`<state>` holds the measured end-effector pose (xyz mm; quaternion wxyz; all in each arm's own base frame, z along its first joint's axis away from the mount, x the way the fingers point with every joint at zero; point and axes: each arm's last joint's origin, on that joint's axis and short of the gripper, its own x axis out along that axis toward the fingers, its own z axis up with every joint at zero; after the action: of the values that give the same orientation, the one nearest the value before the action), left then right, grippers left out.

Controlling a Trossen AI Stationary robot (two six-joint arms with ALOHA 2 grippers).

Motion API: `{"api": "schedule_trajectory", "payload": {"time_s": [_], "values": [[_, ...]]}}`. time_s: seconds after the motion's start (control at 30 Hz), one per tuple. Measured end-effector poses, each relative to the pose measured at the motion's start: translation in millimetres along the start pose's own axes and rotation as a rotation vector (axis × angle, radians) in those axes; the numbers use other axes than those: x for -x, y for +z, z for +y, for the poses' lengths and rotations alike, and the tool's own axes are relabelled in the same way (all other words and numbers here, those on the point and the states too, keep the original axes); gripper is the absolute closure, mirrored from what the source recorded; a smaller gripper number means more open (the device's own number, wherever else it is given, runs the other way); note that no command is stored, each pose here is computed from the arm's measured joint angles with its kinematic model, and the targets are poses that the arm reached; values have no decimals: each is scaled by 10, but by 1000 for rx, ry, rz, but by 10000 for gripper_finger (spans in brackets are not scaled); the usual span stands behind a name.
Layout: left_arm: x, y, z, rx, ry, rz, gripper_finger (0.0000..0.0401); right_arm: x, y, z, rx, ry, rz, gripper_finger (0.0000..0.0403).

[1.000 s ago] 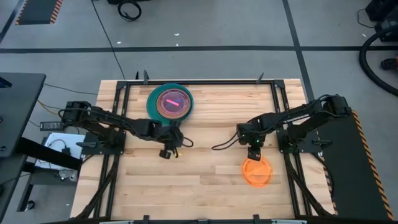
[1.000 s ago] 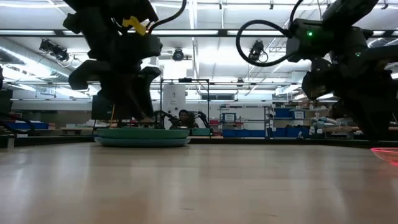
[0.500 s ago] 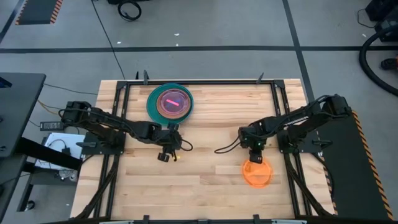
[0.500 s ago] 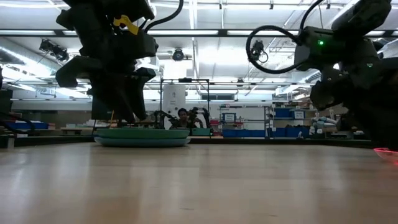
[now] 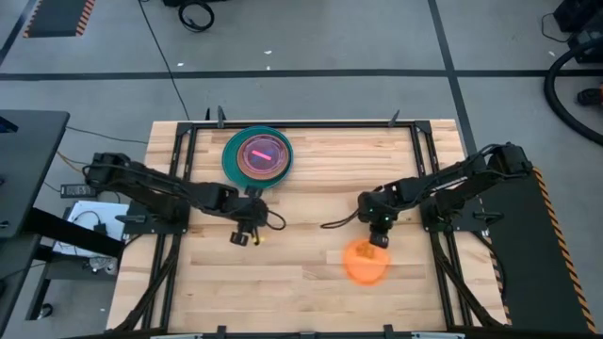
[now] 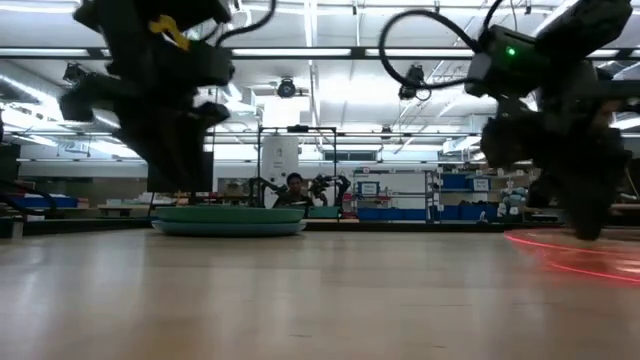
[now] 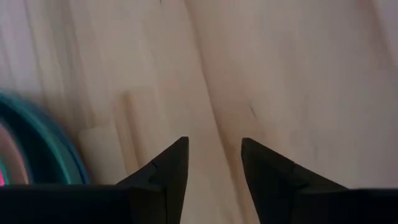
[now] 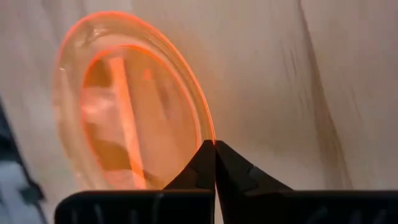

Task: Stack plastic plates
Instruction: Stack the orange plate on top of the pink plate

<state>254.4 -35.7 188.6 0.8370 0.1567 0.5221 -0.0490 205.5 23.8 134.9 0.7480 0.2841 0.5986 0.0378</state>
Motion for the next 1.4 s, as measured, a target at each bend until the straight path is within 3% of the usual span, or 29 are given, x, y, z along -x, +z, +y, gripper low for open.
{"api": "schedule_trajectory", "payload": {"time_s": [0.13,0.37,0.53,0.8,1.07,1.4], "values": [[217,-31,-22,86,1,-38,246,129,223,54,-90,34,-117,398],[399,-34,-71,137,-10,-104,246,513,749,198,-121,-67,-394,399],[421,-46,-158,157,-29,-90,246,667,1196,184,-175,-97,-459,400],[455,-92,-351,160,-67,-39,246,733,1928,-124,-249,-138,-488,400],[489,-106,-500,145,-96,-32,246,960,2587,-473,-276,-122,-608,400],[492,-103,-513,211,-99,-34,246,922,3176,-917,-331,-73,-664,400]]}}
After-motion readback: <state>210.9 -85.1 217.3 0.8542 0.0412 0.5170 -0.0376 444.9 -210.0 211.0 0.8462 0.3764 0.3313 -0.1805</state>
